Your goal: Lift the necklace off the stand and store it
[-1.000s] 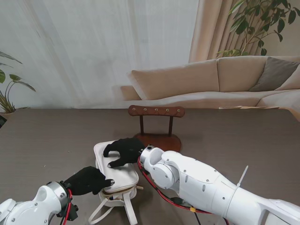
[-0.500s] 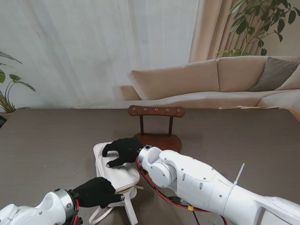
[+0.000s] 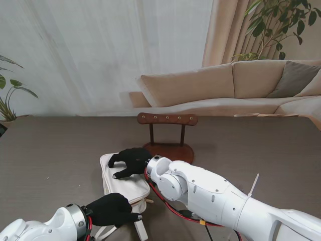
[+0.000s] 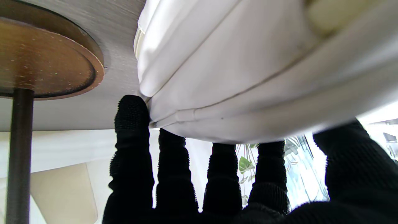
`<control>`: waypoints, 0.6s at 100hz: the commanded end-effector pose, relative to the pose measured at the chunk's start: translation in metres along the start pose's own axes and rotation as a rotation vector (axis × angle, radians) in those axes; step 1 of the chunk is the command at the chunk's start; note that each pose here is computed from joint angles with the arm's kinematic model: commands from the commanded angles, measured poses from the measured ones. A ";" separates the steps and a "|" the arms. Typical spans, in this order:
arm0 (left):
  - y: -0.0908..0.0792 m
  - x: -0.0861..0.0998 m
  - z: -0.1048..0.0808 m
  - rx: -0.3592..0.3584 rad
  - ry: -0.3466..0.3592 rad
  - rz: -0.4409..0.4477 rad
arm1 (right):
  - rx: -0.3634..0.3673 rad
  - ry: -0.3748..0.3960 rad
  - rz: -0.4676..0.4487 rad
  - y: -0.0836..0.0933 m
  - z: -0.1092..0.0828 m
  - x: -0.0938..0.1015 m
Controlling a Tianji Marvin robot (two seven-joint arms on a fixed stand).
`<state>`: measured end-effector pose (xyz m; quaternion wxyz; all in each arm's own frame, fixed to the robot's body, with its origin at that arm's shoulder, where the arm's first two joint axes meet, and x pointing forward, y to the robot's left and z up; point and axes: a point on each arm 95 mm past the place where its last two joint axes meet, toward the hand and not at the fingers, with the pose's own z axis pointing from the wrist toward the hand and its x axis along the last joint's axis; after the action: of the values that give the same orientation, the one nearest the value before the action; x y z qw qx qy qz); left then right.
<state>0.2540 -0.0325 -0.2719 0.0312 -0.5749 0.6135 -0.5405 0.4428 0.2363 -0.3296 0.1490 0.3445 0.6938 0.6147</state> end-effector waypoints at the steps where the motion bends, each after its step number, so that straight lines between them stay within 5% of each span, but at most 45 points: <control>1: 0.003 0.018 -0.001 -0.030 0.052 0.003 | 0.135 -0.023 0.011 -0.049 -0.010 -0.001; 60: 0.006 0.043 0.007 -0.010 0.161 0.045 | 0.158 -0.039 0.008 -0.052 -0.012 0.004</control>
<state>0.2460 -0.0578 -0.2624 0.0118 -0.5318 0.6281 -0.5679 0.4400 0.2385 -0.3284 0.1546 0.3500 0.6979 0.6054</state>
